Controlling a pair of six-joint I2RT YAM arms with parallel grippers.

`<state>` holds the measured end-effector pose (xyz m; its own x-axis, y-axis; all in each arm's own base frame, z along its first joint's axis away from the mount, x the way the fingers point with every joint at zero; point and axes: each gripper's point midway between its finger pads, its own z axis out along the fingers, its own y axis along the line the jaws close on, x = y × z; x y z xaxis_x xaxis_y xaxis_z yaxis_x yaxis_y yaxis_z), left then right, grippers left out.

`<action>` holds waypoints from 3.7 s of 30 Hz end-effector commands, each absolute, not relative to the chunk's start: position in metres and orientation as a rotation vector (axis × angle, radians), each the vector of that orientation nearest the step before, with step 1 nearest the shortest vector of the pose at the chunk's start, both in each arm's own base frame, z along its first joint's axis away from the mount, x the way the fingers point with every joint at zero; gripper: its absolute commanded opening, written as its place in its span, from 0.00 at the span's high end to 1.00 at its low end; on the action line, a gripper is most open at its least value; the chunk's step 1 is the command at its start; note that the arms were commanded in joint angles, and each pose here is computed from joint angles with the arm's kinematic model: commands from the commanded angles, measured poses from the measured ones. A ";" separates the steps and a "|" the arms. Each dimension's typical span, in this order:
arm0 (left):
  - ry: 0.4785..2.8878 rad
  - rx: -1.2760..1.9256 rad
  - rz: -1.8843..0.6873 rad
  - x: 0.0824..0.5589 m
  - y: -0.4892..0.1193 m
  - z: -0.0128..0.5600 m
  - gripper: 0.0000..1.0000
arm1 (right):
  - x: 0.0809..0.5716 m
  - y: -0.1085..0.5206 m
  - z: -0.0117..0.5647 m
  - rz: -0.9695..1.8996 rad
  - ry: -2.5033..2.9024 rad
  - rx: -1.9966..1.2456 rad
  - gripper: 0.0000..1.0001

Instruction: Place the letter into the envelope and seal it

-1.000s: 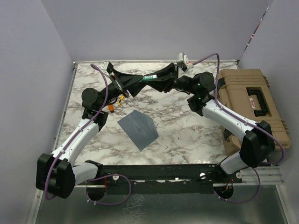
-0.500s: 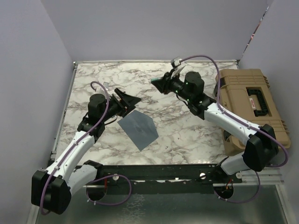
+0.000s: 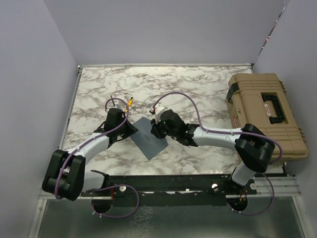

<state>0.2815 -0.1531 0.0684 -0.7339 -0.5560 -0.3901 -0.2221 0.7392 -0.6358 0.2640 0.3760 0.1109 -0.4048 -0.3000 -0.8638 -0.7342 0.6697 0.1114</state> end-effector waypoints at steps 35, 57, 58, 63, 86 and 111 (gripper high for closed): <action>2.531 -0.785 -0.716 0.268 -0.132 -0.025 1.00 | 0.231 0.382 0.032 0.344 2.028 -1.187 0.99; 2.550 -0.767 -0.724 0.262 -0.132 -0.030 1.00 | 0.265 0.399 0.017 0.322 2.174 -1.040 0.99; 2.549 -0.767 -0.720 0.263 -0.132 -0.031 1.00 | 0.259 0.395 0.016 0.330 2.188 -1.043 0.99; 2.554 -0.774 -0.710 0.264 -0.131 -0.033 1.00 | 0.230 0.381 0.018 0.363 2.217 -1.110 0.99; 2.560 -0.781 -0.720 0.266 -0.132 -0.036 1.00 | 0.255 0.376 0.011 0.330 2.279 -1.051 0.99; 2.561 -0.800 -0.729 0.267 -0.133 -0.036 1.00 | 0.265 0.388 0.016 0.358 2.239 -1.015 0.99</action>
<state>0.3104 -0.1571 0.0191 -0.7415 -0.6130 -0.2727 -0.2524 0.6314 -0.7332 0.2714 0.4090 0.0454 -0.4593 -0.5005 -0.7339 -0.7494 0.6618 0.0176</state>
